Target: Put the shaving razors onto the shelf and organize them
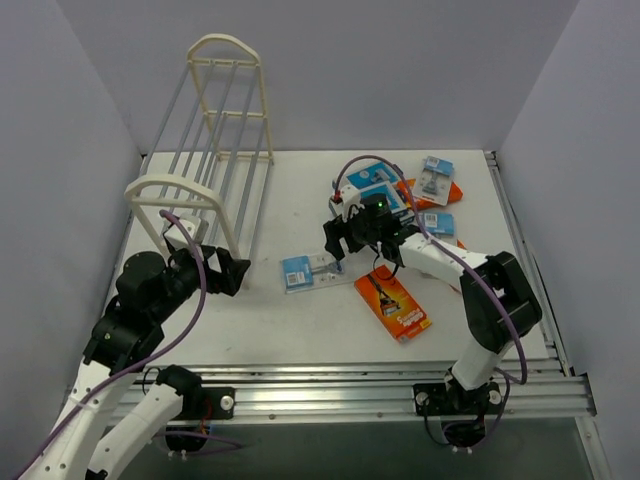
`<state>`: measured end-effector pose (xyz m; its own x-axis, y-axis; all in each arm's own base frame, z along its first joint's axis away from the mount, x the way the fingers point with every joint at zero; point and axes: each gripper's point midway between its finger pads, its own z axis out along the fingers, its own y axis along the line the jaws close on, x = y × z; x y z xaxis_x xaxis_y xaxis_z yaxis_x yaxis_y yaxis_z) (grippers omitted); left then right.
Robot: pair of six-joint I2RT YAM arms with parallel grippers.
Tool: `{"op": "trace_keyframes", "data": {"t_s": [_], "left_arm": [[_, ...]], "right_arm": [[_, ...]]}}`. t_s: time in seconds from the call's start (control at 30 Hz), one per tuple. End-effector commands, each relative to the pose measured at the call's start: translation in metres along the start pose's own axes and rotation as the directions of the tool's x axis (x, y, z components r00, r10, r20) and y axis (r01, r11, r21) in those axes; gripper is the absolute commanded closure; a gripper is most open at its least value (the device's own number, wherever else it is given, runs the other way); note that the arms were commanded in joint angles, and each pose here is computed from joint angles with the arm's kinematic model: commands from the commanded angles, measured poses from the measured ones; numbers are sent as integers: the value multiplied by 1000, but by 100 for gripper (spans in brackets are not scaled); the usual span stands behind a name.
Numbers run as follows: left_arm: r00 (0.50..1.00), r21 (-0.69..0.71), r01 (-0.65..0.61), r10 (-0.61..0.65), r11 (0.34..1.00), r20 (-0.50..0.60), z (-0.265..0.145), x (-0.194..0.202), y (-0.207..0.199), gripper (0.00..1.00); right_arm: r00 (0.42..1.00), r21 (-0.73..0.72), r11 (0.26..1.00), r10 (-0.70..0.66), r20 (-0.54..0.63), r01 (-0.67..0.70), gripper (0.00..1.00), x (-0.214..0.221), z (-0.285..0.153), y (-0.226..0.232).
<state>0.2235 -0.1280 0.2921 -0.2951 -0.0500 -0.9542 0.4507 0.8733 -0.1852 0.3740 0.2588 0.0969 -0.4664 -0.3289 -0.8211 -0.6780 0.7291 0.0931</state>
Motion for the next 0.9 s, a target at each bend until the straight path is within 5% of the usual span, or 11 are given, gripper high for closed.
{"op": "trace_keyframes", "data": {"t_s": [0.0, 0.23, 0.87], "left_arm": [[996, 0, -18, 18, 1000, 87, -3, -19, 0, 6], [997, -10, -14, 15, 1000, 72, -1, -17, 1, 6], [998, -5, -12, 12, 1000, 59, 1, -14, 1, 6]], "right_arm": [[995, -29, 995, -99, 15, 100, 26, -8, 6, -2], [982, -110, 977, -185, -30, 181, 32, 13, 17, 6], [918, -259, 903, -380, -115, 342, 27, 54, 28, 48]]}}
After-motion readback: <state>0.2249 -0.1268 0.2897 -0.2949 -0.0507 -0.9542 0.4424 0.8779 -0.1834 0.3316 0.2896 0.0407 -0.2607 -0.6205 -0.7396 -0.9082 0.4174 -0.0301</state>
